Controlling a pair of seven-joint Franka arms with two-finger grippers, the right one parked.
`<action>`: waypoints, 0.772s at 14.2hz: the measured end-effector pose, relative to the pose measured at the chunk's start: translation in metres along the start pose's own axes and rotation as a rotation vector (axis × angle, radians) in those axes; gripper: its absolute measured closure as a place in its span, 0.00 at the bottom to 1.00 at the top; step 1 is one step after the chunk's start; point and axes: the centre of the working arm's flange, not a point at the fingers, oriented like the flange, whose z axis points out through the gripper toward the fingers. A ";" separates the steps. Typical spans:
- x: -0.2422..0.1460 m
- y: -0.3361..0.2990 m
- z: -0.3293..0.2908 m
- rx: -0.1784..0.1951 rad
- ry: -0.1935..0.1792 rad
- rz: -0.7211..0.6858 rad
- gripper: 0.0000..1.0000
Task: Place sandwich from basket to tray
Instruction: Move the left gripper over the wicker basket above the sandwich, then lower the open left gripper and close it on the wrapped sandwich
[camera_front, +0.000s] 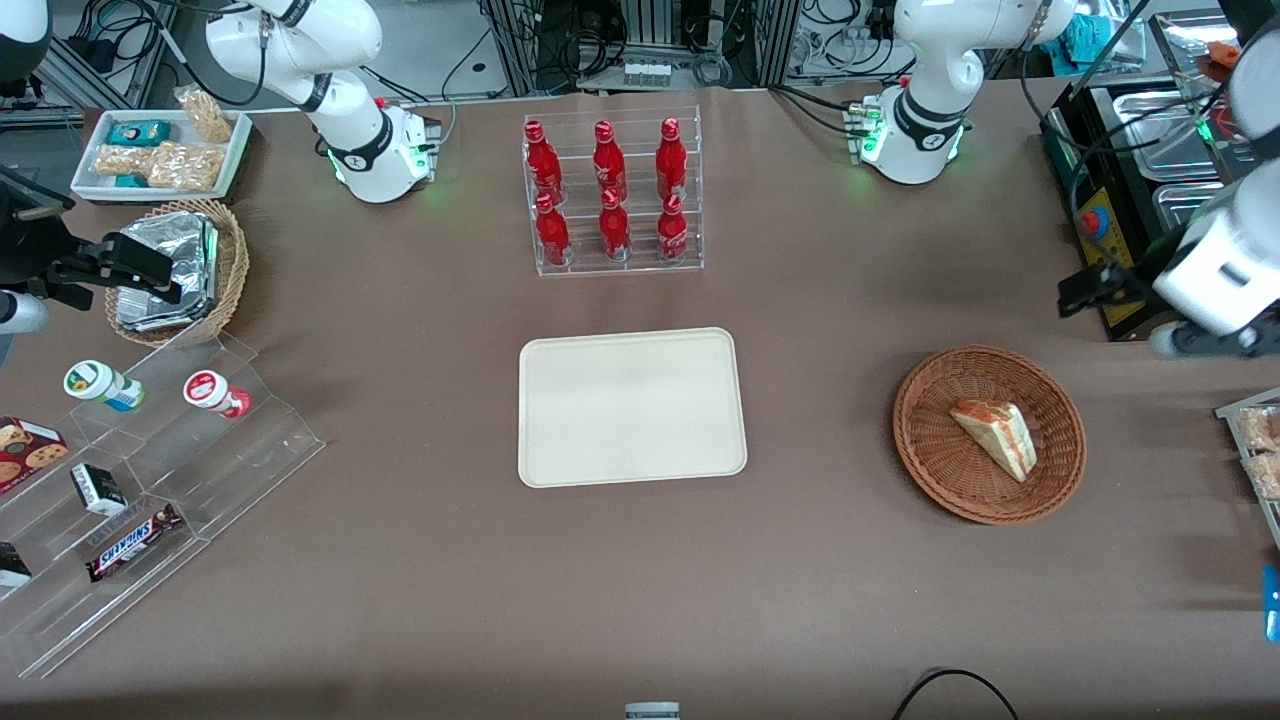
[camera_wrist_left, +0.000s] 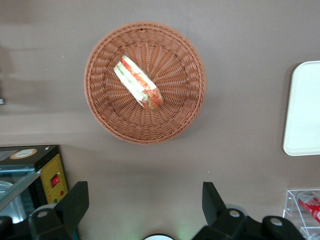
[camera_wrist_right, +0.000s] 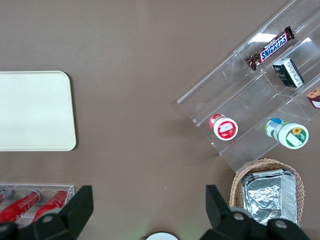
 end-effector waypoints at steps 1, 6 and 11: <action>0.011 0.000 0.023 0.001 0.004 0.001 0.00; 0.034 -0.014 0.128 0.000 0.091 -0.024 0.00; 0.034 -0.025 0.208 -0.012 0.160 -0.185 0.00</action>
